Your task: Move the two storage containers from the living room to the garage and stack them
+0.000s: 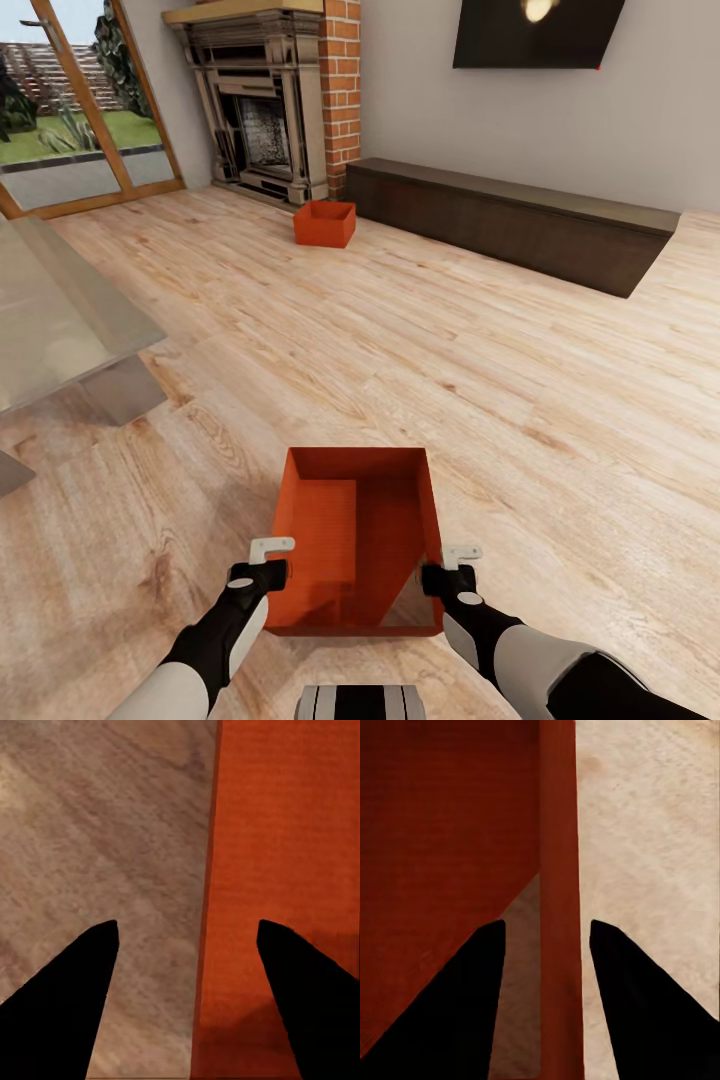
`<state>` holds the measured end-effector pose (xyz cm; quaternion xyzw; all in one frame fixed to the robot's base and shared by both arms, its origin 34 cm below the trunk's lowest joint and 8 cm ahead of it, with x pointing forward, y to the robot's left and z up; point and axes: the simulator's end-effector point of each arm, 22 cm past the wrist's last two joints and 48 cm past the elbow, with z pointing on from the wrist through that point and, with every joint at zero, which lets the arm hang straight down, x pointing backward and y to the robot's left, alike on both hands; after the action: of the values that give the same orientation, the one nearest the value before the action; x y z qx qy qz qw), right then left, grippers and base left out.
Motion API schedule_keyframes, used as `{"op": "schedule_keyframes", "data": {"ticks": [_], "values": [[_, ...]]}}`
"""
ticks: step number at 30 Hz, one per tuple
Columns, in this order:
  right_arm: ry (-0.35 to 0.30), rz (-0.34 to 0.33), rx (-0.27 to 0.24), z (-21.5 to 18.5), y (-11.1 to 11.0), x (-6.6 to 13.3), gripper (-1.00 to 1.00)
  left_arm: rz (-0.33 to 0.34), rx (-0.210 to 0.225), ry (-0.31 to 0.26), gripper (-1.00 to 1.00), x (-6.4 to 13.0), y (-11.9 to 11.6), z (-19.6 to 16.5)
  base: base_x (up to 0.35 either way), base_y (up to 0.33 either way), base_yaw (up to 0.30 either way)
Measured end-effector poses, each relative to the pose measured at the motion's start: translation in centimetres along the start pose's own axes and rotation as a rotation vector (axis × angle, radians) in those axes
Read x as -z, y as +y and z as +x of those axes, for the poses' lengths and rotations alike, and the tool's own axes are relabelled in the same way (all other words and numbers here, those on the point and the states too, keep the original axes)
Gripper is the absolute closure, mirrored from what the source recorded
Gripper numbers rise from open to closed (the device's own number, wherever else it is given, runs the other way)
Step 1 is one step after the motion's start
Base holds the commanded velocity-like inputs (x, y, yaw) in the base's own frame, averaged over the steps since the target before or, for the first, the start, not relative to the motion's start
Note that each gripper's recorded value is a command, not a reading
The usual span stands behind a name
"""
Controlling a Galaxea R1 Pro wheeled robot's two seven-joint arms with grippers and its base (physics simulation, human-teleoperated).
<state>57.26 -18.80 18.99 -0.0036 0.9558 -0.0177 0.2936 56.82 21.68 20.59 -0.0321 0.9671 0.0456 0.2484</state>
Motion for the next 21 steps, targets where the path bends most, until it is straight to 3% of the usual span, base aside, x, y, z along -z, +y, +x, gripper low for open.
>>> {"op": "schedule_keyframes", "data": {"ticks": [4, 21], "values": [[-0.014, -0.013, 0.029, -0.33, 0.35, 0.01, 1.00, 0.011, 0.013, 0.004, 1.00, 0.01, -0.36, 0.14, 0.000, 0.000, 0.000], [-0.018, -0.010, 0.021, -0.40, 0.26, 0.00, 1.00, 0.014, 0.018, -0.003, 1.00, 0.10, -0.59, -0.25, 0.000, 0.000, 0.000]]}}
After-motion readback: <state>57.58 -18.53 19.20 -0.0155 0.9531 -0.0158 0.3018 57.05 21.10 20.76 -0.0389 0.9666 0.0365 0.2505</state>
